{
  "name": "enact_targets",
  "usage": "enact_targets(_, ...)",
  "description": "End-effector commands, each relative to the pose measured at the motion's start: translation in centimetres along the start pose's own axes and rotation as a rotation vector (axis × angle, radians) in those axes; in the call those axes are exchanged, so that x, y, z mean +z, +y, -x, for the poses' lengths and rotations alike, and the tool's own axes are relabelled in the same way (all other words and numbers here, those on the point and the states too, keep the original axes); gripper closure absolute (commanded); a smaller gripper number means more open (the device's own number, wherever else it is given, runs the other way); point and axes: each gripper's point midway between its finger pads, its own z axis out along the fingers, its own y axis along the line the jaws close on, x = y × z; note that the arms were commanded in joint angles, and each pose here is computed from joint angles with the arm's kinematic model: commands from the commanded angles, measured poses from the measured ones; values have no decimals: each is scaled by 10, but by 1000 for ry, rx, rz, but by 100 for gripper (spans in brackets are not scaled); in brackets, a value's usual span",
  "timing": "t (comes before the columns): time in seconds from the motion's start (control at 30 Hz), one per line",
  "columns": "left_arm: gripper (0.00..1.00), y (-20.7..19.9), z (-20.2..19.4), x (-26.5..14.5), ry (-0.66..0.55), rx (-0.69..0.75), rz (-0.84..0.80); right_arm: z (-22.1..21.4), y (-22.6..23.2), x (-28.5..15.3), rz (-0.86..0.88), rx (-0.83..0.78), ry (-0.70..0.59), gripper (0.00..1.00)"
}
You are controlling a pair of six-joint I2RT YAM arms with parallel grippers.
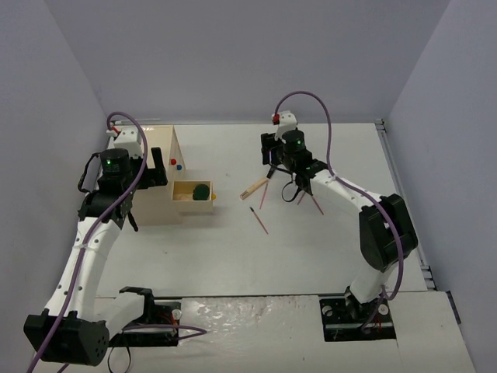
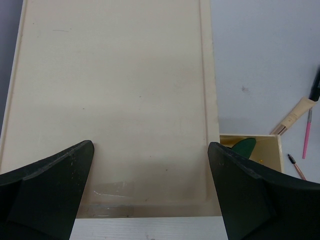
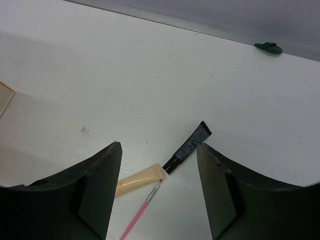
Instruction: Organize the makeup
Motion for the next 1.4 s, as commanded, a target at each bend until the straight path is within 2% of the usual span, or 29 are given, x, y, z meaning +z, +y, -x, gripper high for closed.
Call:
enact_targets(0.0, 3, 2, 16, -4, -33, -11, 9, 57, -31, -22, -55, 66, -169, 38)
enact_targets(0.17, 3, 2, 16, -4, -35, -10, 12, 54, -69, -19, -92, 91, -158, 37)
enact_targets(0.3, 3, 3, 17, -5, -36, -8, 13, 59, -85, -6, -43, 45, -147, 37)
enact_targets(0.47, 3, 3, 16, -5, -35, -5, 16, 42, -105, 32, 22, -153, -65, 37)
enact_targets(0.8, 3, 4, 14, -2, -22, -5, 24, 37, -159, 96, 56, -327, -98, 40)
enact_targets(0.93, 3, 5, 12, 0, -15, -4, 28, 40, -170, 116, 63, -379, -131, 43)
enact_targets(1.37, 3, 2, 8, 3, 6, -5, 18, 8, -195, 178, 37, -457, -181, 50)
